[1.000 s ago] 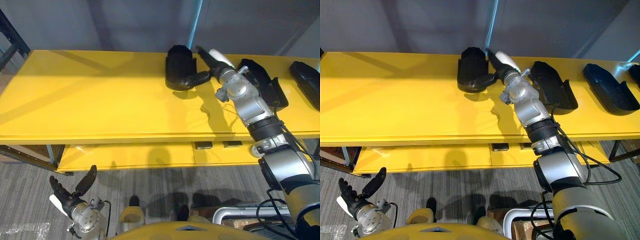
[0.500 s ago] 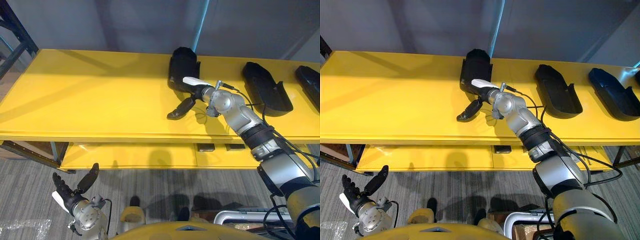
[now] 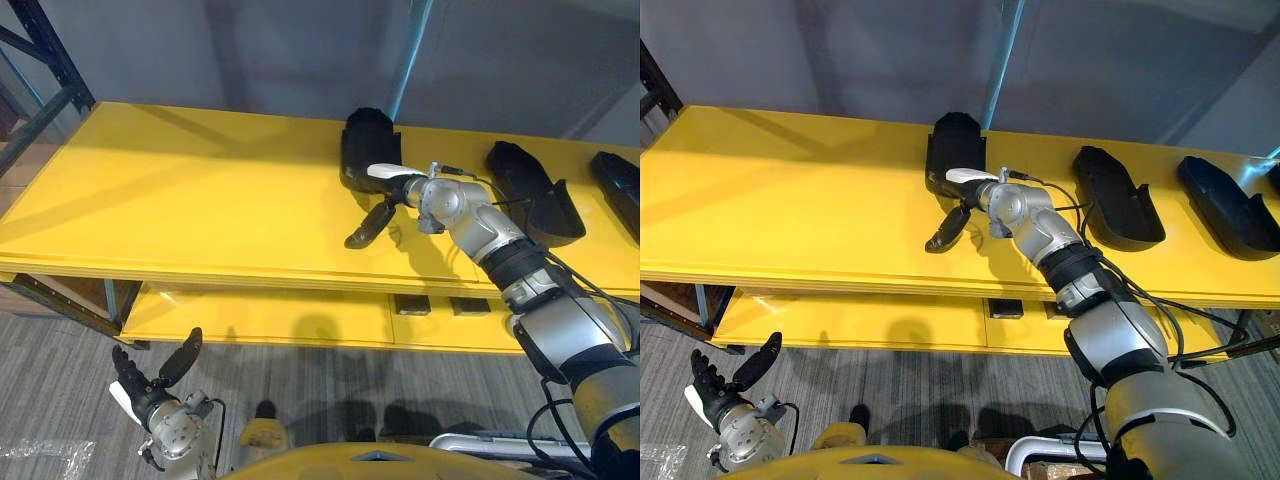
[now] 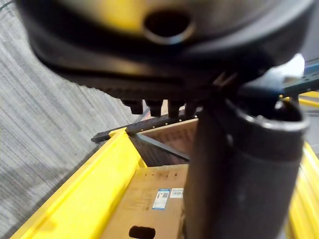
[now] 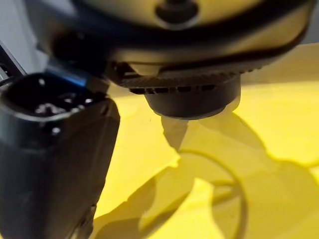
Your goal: Walk over and take three plastic housings, then place them on the shelf
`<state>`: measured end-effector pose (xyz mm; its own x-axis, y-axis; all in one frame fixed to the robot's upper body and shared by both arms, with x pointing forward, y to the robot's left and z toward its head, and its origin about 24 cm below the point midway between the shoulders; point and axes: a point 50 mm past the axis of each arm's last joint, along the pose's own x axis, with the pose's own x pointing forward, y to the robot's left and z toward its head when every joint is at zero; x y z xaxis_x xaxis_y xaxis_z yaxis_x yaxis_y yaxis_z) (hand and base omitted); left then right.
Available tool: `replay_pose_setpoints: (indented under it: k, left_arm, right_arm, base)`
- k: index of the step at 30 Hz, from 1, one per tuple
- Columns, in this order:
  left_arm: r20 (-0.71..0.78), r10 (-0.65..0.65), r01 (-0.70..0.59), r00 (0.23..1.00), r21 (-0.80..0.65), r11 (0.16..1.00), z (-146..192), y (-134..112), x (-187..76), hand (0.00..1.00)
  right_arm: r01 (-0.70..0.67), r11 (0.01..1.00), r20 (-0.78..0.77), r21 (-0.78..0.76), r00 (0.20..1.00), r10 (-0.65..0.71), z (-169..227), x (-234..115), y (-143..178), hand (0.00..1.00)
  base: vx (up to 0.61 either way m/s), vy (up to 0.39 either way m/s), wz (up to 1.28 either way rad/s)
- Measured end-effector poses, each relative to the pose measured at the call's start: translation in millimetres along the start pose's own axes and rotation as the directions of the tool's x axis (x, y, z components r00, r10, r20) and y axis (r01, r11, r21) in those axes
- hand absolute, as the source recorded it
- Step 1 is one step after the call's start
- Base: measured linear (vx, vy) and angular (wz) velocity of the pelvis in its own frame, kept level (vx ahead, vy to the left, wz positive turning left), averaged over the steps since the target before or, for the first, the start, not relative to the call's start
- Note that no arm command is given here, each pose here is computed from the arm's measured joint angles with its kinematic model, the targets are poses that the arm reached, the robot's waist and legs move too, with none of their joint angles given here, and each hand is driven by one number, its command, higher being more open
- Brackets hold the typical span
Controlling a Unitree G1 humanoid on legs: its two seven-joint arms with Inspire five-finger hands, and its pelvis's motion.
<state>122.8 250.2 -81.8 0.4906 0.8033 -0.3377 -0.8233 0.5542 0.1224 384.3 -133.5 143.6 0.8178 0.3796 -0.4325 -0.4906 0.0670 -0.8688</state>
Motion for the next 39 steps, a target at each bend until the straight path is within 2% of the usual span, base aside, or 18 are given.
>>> replay_pose_setpoints:
  k: [13, 31, 34, 36, 37, 39]
  left_arm:
    - [-0.01, -0.011, 0.011, 1.0, 0.011, 1.0, -0.3, 0.4, 1.5, 1.0]
    - [-0.008, -0.041, 0.041, 0.999, 0.008, 0.999, 0.6, -0.9, 2.6, 1.0]
    - [-0.008, -0.045, 0.045, 0.999, 0.007, 0.999, 0.5, -1.0, 2.5, 1.0]
    - [-0.012, -0.044, 0.044, 0.999, 0.006, 0.999, -0.1, -0.2, 2.3, 1.0]
    - [-0.012, -0.044, 0.044, 0.999, 0.006, 0.999, -0.2, -0.2, 2.3, 1.0]
    - [-0.013, -0.05, 0.05, 0.999, 0.006, 0.999, -0.3, -0.4, 2.1, 1.0]
  right_arm:
    - [-0.07, 0.997, -0.069, -0.04, 0.995, 0.067, -23.7, -9.5, 6.4, 1.0]
    - [-0.019, 0.998, -0.031, 0.061, 0.999, 0.021, -33.4, -14.3, 17.3, 1.0]
    - [0.056, 0.994, -0.013, 0.092, 0.998, -0.055, -33.7, -14.9, 19.6, 1.0]
    - [0.195, 0.976, 0.02, 0.094, 0.98, -0.198, -30.5, -16.0, 14.0, 1.0]
    - [0.212, 0.972, 0.025, 0.1, 0.976, -0.215, -30.2, -16.6, 12.5, 1.0]
    - [0.33, 0.934, 0.057, 0.134, 0.939, -0.34, -24.1, -23.9, -6.6, 1.0]
  base:
    - [-0.01, 0.003, -0.05]
    - [0.0, 0.001, -0.03]
    - [0.0, 0.0, 0.0]
    - [0.0, 0.0, 0.0]
    - [0.0, 0.0, 0.0]
    - [0.0, 0.0, 0.0]
